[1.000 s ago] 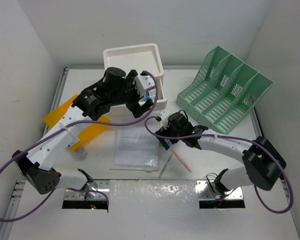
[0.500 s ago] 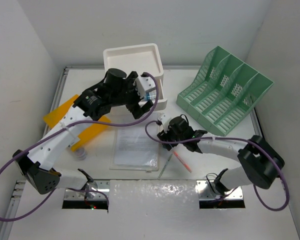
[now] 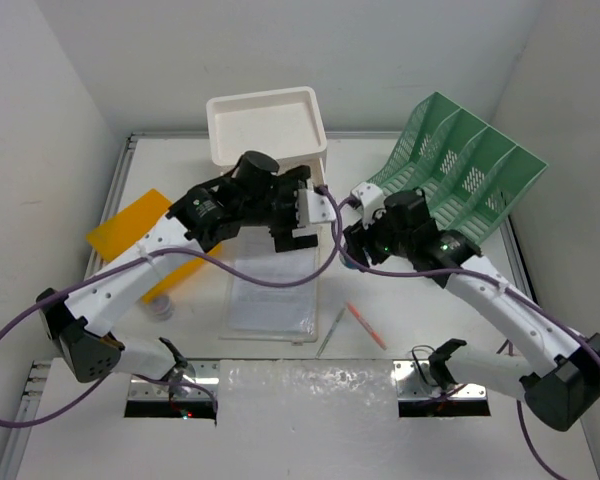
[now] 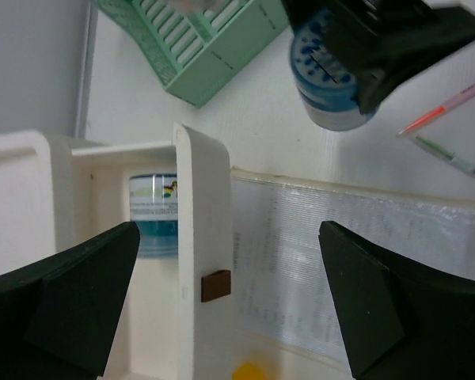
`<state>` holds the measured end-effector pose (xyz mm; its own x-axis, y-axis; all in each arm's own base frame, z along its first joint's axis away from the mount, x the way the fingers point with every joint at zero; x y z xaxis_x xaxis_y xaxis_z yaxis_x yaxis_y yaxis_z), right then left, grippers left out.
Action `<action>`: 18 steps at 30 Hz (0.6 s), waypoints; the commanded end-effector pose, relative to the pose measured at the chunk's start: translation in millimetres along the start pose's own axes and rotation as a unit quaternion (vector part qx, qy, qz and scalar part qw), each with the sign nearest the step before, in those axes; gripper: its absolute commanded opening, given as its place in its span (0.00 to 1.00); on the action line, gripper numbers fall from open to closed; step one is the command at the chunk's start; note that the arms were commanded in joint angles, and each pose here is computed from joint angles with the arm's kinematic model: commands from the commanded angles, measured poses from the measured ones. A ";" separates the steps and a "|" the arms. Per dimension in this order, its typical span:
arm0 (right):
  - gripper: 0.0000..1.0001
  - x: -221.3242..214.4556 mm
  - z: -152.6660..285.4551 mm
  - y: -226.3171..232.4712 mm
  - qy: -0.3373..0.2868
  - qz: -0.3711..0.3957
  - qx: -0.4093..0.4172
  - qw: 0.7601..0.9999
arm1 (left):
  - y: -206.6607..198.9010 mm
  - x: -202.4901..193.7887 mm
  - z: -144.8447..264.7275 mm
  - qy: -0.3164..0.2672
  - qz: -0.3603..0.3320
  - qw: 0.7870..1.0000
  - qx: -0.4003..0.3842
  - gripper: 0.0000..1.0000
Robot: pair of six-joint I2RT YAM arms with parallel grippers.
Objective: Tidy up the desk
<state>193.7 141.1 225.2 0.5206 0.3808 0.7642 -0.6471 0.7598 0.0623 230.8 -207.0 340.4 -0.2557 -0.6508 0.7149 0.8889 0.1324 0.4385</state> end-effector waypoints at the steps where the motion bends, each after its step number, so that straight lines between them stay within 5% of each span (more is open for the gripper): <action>1: 0.00 32.2 39.2 3.1 -0.021 -0.005 0.044 0.999 | -5.3 14.7 -1.5 0.001 -0.153 0.988 -0.012 0.97; 13: 0.00 79.9 56.4 -6.6 -0.005 -0.025 0.092 0.995 | 11.8 20.7 -14.3 0.027 -0.342 0.939 -0.014 1.00; 18: 0.00 89.6 55.4 -10.6 -0.010 -0.026 0.083 0.996 | 27.4 11.8 15.7 0.134 -0.394 0.905 0.090 0.99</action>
<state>213.7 136.4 307.5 0.5978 0.3619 0.7153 -0.6767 0.7061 0.2083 243.7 -220.6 337.6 -0.7064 -0.6820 0.1894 0.5489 -0.3590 0.7548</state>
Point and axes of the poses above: each gripper's point midway between its finger pads, its own z axis back along the fingers, its own y axis along the line the jaws close on, x = y × z, the point moved 10 cm from there along z, back along the fingers, and after that the axes turned 4 degrees about -z, right-handed, at the moved point
